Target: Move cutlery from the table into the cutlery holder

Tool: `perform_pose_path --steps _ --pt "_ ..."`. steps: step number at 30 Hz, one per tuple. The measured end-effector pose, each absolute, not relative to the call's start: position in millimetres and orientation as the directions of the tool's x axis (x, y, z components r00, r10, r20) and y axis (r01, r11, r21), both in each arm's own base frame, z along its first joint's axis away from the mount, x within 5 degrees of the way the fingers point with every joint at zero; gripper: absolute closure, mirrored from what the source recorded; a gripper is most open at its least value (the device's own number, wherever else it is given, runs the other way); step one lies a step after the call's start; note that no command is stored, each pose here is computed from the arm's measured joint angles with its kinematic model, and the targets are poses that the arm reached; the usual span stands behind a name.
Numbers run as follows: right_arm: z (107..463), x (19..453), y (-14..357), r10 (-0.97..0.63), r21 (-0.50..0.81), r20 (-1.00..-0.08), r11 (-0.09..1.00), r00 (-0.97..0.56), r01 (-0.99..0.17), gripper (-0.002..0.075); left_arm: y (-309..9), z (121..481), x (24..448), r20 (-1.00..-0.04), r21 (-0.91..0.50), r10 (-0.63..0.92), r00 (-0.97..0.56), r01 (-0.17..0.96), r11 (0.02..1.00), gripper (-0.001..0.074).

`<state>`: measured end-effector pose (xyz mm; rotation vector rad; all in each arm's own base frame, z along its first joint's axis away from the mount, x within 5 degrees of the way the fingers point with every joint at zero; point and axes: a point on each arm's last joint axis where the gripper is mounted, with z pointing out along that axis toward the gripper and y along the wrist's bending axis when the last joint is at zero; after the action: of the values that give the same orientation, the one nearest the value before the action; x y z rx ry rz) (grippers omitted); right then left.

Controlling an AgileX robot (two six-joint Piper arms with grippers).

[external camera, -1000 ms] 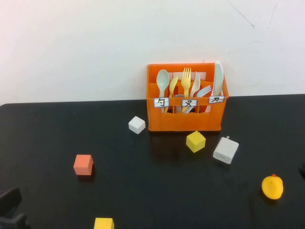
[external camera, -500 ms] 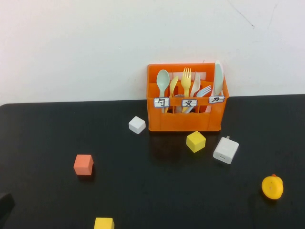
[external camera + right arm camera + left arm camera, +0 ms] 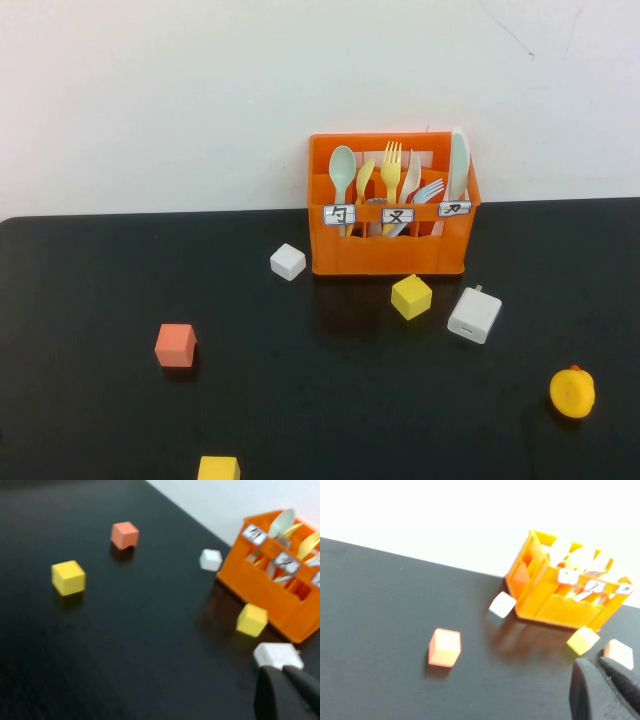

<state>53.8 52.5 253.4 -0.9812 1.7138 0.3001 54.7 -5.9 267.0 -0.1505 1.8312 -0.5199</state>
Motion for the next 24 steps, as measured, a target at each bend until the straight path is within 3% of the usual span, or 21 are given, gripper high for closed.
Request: perform_pose_path --steps 10,24 --pt "251.3 52.4 52.8 -0.471 -0.256 -0.878 0.616 -0.088 -0.745 0.0728 0.9 253.4 53.4 -0.849 -0.387 -0.337 -0.408 0.043 0.921 0.0736" --pt "251.1 52.1 52.9 -0.470 -0.251 -0.878 0.615 -0.091 -0.747 0.0728 4.2 247.8 49.8 -0.850 -0.393 -0.351 -0.392 0.030 0.919 0.0736"
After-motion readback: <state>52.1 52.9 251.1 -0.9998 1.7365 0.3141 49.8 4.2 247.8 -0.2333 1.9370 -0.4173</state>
